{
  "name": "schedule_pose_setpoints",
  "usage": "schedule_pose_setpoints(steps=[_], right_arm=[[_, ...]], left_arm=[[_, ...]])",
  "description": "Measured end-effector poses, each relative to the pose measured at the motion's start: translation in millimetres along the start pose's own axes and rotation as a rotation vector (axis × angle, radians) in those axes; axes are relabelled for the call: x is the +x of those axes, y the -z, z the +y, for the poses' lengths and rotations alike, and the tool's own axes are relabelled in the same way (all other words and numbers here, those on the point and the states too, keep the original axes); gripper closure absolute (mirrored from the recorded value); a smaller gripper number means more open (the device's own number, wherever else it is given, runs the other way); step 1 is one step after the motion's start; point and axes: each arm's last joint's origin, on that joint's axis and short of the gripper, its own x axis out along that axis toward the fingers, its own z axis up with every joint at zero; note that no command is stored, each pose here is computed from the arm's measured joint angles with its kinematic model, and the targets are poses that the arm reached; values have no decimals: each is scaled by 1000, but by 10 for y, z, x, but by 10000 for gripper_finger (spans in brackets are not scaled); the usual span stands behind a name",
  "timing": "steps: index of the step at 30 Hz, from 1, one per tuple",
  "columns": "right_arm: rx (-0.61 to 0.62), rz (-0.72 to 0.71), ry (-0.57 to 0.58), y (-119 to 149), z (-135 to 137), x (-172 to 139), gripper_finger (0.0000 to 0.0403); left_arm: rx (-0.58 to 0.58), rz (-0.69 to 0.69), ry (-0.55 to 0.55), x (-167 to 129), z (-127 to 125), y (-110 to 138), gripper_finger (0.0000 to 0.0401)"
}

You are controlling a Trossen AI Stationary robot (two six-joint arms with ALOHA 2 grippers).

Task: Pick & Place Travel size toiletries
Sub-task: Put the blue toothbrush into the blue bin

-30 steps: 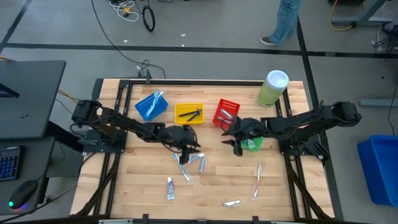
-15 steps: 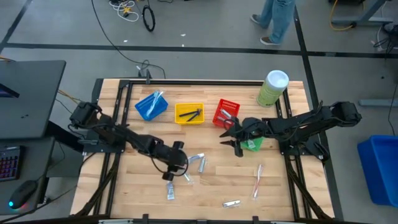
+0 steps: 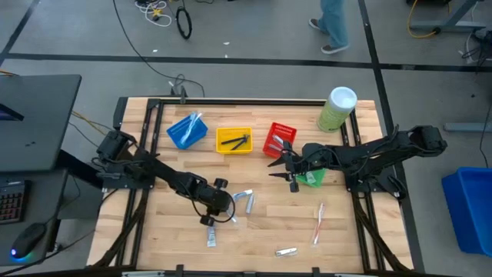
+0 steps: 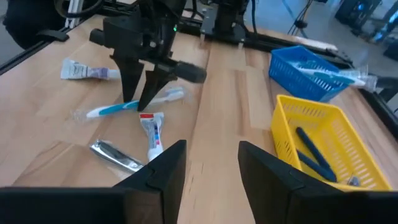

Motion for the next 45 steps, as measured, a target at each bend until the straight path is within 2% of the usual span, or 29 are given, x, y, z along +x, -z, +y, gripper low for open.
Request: schedule_pose_setpoints(steps=[10,17,21,27,30,32,34,38,41,45], right_arm=[[9,-13,2,-13,-2,0,240],[38,-13,2,-12,-2,0,253],[38,-13,2,-12,-2,0,259],[66,-14,2,-13,-3,0,255],[68,-22,3,-22,-4,0,252],[68,-28,4,-28,-6,0,252],[68,-39,6,-40,-8,-1,254],[75,-45,7,-45,-9,-1,261],[104,-47,8,-47,-10,-1,263],[142,-50,23,-50,-15,-1,261]], left_arm=[[0,9,-2,2,1,10,280],[4,11,19,3,-5,13,340],[-33,8,21,-53,-2,7,374],[-169,-103,-48,-367,31,-129,372],[-226,-148,-123,-591,66,-163,364],[-263,-185,-211,-760,106,-175,365],[-330,-227,-348,-907,166,-170,371],[-544,-312,-628,-1160,333,-103,371],[-691,-342,-727,-1278,474,-35,362],[-780,-285,-834,-1333,688,82,363]])
